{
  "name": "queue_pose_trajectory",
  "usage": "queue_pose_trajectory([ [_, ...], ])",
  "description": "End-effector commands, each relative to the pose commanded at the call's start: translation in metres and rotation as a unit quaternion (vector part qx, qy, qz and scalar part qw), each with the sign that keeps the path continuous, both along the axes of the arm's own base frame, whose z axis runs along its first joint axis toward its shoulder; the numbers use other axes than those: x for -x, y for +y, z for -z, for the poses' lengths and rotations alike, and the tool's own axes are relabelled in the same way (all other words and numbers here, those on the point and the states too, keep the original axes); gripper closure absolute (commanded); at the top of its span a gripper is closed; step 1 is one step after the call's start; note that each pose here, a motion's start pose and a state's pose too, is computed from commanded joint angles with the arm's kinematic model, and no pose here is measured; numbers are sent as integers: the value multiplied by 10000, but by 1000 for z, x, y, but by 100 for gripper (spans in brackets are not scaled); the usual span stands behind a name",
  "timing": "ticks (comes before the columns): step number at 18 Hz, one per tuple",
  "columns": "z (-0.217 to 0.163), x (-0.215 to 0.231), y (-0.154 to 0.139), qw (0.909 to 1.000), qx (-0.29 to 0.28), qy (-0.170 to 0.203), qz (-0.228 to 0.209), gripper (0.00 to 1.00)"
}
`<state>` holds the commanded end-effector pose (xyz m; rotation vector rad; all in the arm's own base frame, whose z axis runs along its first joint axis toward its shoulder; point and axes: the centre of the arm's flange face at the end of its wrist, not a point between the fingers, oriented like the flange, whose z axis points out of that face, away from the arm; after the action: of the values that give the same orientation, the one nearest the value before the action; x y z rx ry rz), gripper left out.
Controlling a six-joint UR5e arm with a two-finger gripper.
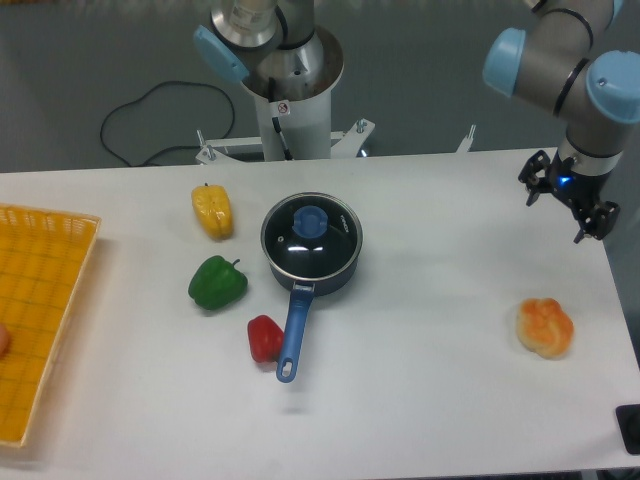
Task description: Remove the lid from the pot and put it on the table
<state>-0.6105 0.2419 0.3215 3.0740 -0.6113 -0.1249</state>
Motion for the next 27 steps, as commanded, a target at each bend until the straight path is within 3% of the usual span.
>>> queue_pose_trajectory([
  [6,-4,-10,16,9999,-34,9,118,0],
  [9,2,-8,16,9993,-342,-103,50,0],
  [11,4,-14,15,9991,-361,-145,-194,0],
  [13,3,-21,10,9952,-406,-191,-871,0],
  [15,13,-31,6,9910,-400,-316,-1235,0],
  [20,10,-88,24,9894,-327,-425,-1350,0],
  [22,17,-109,35,9913,-289,-508,-1180,0],
  [24,18,-136,74,9950,-228,-519,-825,0],
  [27,8,-181,104,9976,-46,-386,-579,0],
])
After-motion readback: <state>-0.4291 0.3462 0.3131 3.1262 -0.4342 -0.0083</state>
